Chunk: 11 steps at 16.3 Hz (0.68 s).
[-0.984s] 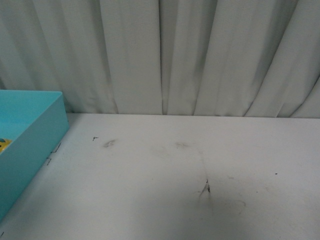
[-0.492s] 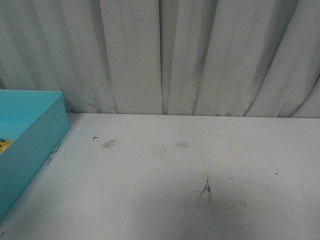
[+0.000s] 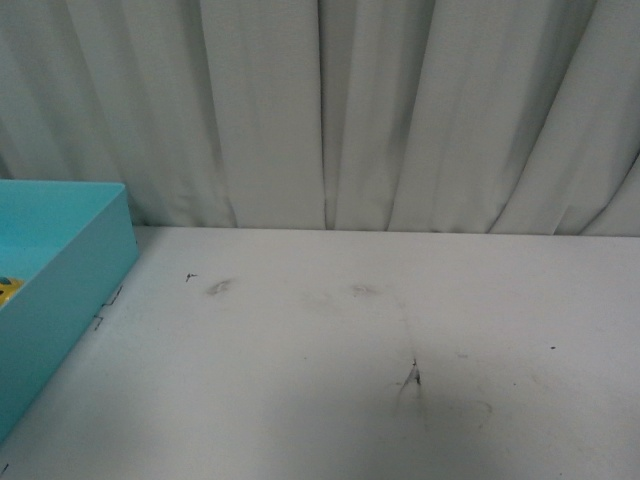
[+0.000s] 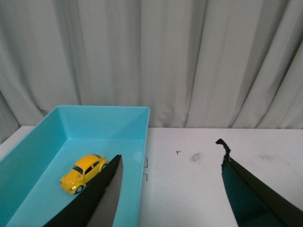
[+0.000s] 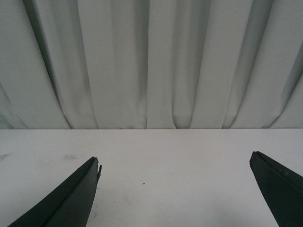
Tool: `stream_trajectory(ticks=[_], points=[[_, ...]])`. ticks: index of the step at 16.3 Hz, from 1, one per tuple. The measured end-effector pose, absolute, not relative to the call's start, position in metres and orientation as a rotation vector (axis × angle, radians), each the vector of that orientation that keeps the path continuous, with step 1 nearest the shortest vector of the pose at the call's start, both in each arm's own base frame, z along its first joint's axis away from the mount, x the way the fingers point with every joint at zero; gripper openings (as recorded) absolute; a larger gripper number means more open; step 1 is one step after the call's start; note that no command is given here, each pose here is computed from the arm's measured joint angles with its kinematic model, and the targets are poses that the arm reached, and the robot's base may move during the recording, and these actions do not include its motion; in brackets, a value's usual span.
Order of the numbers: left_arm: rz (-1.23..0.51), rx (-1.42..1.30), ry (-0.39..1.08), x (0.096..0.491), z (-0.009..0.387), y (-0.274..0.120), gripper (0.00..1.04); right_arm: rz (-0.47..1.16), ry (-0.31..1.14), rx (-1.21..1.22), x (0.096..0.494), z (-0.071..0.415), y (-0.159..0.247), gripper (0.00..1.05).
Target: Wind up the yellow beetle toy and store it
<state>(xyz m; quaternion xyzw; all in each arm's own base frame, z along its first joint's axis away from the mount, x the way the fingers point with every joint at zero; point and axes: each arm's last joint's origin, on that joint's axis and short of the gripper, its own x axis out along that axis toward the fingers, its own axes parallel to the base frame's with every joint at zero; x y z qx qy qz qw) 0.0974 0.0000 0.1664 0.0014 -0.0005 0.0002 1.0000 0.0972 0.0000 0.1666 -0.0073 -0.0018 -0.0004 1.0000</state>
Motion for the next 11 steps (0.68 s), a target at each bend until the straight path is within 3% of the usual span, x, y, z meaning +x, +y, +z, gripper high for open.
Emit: stream_trajectory(ticks=[3, 11], points=[[0.0, 0.004, -0.001, 0.0974, 0.1664, 0.0, 1.0, -0.001, -0.004, -0.014, 0.0972, 0.1666, 0.0, 0.98], [0.0, 0.003, -0.001, 0.0974, 0.1664, 0.0, 0.98, -0.001, -0.004, -0.015, 0.0972, 0.1666, 0.0, 0.98]])
